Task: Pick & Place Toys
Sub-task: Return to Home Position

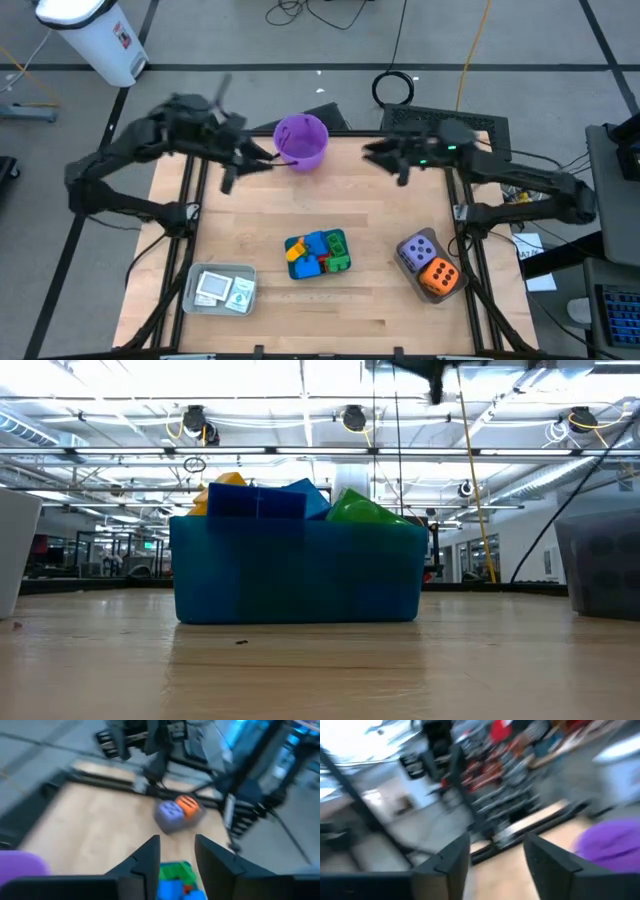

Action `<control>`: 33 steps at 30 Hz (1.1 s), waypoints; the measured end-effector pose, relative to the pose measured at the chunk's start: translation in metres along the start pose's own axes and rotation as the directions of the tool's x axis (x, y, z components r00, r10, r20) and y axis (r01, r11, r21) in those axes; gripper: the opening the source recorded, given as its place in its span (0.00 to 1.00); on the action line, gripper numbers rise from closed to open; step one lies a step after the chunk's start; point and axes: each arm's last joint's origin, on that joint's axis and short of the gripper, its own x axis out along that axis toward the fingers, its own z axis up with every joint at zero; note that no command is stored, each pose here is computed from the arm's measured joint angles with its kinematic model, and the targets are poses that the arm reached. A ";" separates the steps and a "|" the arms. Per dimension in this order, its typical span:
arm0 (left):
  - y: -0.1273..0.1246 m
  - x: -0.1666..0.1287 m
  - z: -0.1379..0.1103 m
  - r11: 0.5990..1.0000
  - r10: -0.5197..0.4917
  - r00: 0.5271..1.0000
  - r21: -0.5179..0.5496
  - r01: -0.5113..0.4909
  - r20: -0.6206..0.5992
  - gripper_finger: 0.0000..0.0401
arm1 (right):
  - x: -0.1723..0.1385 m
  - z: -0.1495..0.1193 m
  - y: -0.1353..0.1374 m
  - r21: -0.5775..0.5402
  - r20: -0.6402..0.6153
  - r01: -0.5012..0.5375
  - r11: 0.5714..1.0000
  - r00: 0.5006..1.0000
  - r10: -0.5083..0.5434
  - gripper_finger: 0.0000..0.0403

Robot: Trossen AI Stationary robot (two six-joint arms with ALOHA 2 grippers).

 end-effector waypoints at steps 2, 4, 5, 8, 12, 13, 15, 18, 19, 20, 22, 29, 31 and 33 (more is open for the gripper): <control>-0.004 -0.020 0.001 0.998 0.060 0.997 0.016 -0.061 0.056 0.29 | -0.021 0.010 0.008 -0.095 0.067 0.082 0.992 0.995 -0.076 0.41; -0.010 -0.040 0.001 0.994 0.101 0.989 0.037 -0.106 0.110 0.27 | -0.040 0.015 0.016 -0.176 0.120 0.164 0.971 0.982 -0.144 0.34; -0.014 -0.051 0.000 0.991 0.113 0.984 0.049 -0.121 0.139 0.26 | -0.049 0.017 0.020 -0.208 0.140 0.191 0.959 0.976 -0.164 0.30; -0.023 -0.076 -0.006 0.984 0.141 0.967 0.074 -0.160 0.212 0.24 | -0.072 0.015 0.028 -0.256 0.183 0.233 0.938 0.965 -0.189 0.21; -0.027 -0.094 -0.026 0.970 0.212 0.934 0.052 -0.236 0.288 0.23 | -0.093 0.000 0.029 -0.258 0.218 0.237 0.937 0.959 -0.182 0.09; -0.026 -0.096 -0.032 0.968 0.220 0.926 0.046 -0.245 0.308 0.23 | -0.097 -0.005 0.028 -0.254 0.228 0.246 0.935 0.955 -0.190 0.06; -0.025 -0.097 -0.045 0.968 0.220 0.908 0.036 -0.249 0.356 0.23 | -0.104 -0.015 0.024 -0.249 0.235 0.258 0.933 0.951 -0.200 0.02; -0.022 -0.095 -0.067 0.968 0.222 0.878 0.008 -0.249 0.424 0.23 | -0.113 -0.028 0.019 -0.224 0.253 0.287 0.931 0.940 -0.229 0.02; -0.021 -0.095 -0.075 0.970 0.216 0.868 0.002 -0.243 0.447 0.23 | -0.116 -0.032 0.018 -0.216 0.257 0.287 0.933 0.939 -0.229 0.02; -0.020 -0.093 -0.083 0.972 0.211 0.858 -0.004 -0.237 0.468 0.23 | -0.117 -0.035 0.017 -0.210 0.256 0.286 0.935 0.939 -0.230 0.02; -0.016 -0.089 -0.098 0.974 0.204 0.845 -0.012 -0.227 0.494 0.23 | -0.121 -0.041 0.016 -0.204 0.258 0.283 0.937 0.939 -0.228 0.00; -0.002 -0.073 -0.154 0.966 0.251 0.820 -0.080 -0.246 0.514 0.23 | -0.129 -0.050 0.014 -0.201 0.269 0.277 0.940 0.938 -0.219 0.00; 0.001 -0.069 -0.167 0.967 0.250 0.816 -0.091 -0.238 0.521 0.23 | -0.130 -0.055 0.012 -0.220 0.266 0.282 0.934 0.938 -0.220 0.00; 0.004 -0.065 -0.178 0.969 0.243 0.806 -0.099 -0.227 0.540 0.23 | -0.131 -0.061 0.008 -0.226 0.262 0.284 0.932 0.939 -0.223 0.00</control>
